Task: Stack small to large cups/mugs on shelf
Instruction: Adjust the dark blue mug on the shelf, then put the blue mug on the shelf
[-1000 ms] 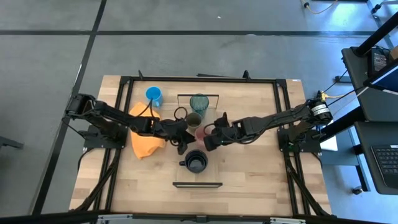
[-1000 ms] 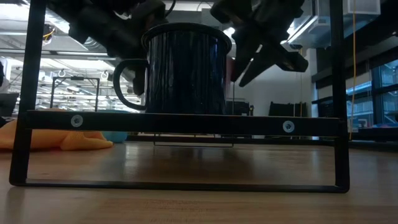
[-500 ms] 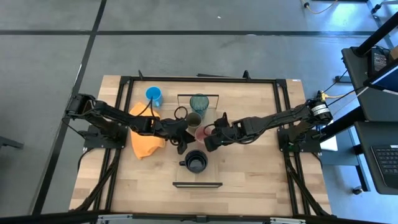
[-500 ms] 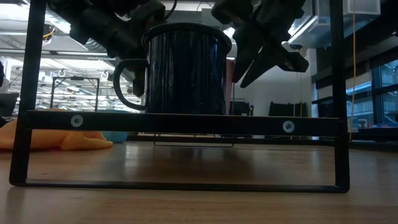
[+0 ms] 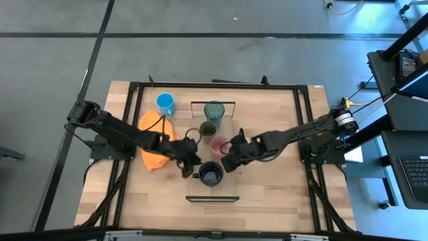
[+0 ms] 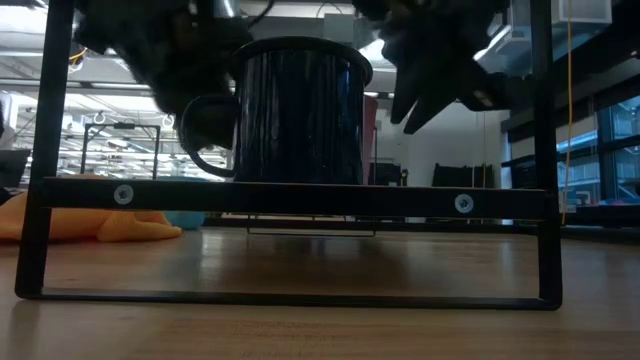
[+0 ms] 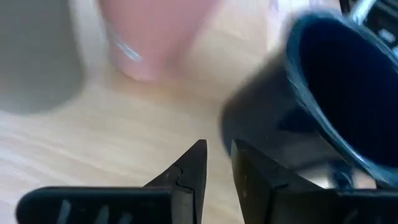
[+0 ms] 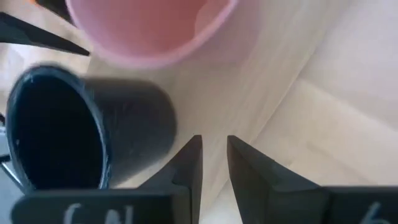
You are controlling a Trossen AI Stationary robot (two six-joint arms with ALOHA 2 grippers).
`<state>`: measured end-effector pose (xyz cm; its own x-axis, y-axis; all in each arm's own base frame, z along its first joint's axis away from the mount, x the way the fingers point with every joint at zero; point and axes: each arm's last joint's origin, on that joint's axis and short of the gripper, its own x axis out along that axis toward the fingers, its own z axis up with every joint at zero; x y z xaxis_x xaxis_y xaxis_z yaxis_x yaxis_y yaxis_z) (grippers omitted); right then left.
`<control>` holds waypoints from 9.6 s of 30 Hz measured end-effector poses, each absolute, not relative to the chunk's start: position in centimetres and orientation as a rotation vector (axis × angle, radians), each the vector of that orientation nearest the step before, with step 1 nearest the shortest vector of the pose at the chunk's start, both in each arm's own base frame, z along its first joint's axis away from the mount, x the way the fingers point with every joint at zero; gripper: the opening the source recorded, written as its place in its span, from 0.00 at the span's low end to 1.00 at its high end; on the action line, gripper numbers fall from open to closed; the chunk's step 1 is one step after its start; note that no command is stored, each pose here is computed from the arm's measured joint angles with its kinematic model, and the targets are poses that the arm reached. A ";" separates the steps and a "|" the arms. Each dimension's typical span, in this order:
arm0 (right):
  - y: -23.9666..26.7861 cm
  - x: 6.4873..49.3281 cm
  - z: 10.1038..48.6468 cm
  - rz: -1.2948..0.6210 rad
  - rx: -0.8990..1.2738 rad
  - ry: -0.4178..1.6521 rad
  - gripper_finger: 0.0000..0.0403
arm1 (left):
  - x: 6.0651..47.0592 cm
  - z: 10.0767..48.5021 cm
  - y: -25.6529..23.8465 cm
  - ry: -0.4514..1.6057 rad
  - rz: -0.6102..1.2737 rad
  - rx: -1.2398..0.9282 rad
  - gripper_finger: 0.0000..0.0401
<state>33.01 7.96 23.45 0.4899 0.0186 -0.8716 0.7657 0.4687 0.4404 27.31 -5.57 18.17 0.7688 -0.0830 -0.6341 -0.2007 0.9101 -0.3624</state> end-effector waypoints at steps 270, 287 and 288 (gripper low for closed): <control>14.1 31.0 29.8 -0.553 0.981 0.499 0.32 | 13.9 21.3 17.5 0.954 1.227 -0.698 0.17; 14.1 30.9 29.7 -0.556 0.990 0.501 0.32 | 14.2 20.7 18.0 0.997 1.080 -0.683 0.02; 14.1 30.9 29.7 -0.556 0.990 0.501 0.32 | 14.2 20.7 18.1 0.994 1.080 -0.678 0.02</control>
